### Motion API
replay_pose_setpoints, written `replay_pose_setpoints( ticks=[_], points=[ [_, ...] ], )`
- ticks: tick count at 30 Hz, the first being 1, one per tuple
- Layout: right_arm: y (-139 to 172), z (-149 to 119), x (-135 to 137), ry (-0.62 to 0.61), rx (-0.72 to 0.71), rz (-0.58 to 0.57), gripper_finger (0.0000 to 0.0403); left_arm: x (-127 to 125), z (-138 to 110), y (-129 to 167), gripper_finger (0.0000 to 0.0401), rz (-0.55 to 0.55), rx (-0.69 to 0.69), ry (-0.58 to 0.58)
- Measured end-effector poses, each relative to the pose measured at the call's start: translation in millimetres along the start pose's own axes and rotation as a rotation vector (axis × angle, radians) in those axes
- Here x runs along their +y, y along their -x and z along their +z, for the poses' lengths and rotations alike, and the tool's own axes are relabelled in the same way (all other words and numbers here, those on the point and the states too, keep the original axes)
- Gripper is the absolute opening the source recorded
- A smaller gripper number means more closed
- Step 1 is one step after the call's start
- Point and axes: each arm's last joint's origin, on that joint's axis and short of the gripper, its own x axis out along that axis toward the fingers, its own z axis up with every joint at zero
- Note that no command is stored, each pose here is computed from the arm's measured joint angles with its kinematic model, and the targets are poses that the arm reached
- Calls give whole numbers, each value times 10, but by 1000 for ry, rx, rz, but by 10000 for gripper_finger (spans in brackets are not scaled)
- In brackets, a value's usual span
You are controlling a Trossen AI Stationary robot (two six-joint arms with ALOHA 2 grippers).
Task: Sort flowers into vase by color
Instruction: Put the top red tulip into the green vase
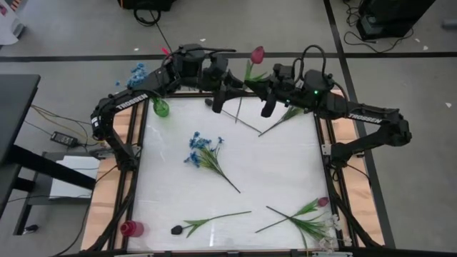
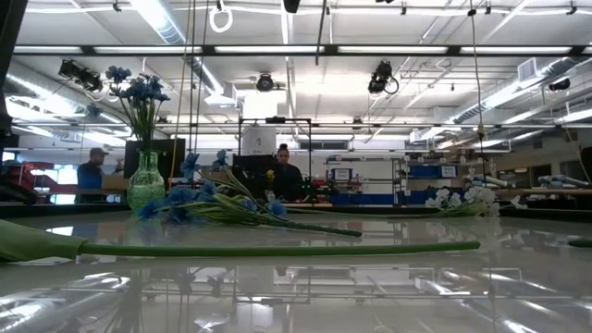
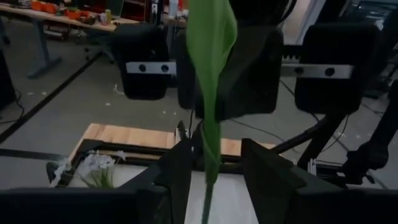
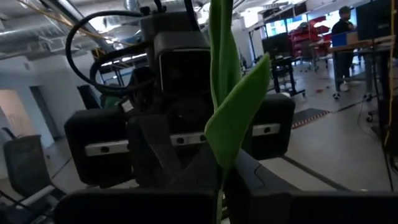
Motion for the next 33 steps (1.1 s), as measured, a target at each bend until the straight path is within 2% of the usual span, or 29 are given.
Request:
replay_pose_setpoints(
  ticks=[3, 8, 10, 13, 17, 20, 24, 27, 30, 33],
  points=[
    [0, 6, -18, 1, 2, 8, 16, 4, -7, -8, 113, 9, 3, 4],
    [0, -2, -25, 1, 14, 16, 16, 38, -13, 5, 34, 39, 7, 53],
    [0, -16, -32, -15, 28, 7, 17, 53, -15, 14, 14, 43, 11, 74],
    [12, -40, -78, -42, 69, -20, 33, 68, -40, 18, 11, 95, 30, 84],
    [75, -58, -139, -44, 124, -84, 78, 105, -85, 107, 10, 307, 87, 107],
    [188, 36, -157, -27, 83, -168, 107, 168, -170, 188, 10, 427, 184, 108],
    [332, 155, -204, 38, 39, -260, 123, 216, -206, 235, 10, 463, 224, 123],
    [440, 223, -243, 52, 32, -294, 124, 281, -226, 306, 11, 541, 252, 133],
    [535, 273, -271, 57, 30, -317, 123, 373, -311, 393, 11, 612, 343, 163],
    [589, 277, -304, 64, 53, -343, 123, 410, -400, 378, 11, 611, 387, 160]
  ],
)
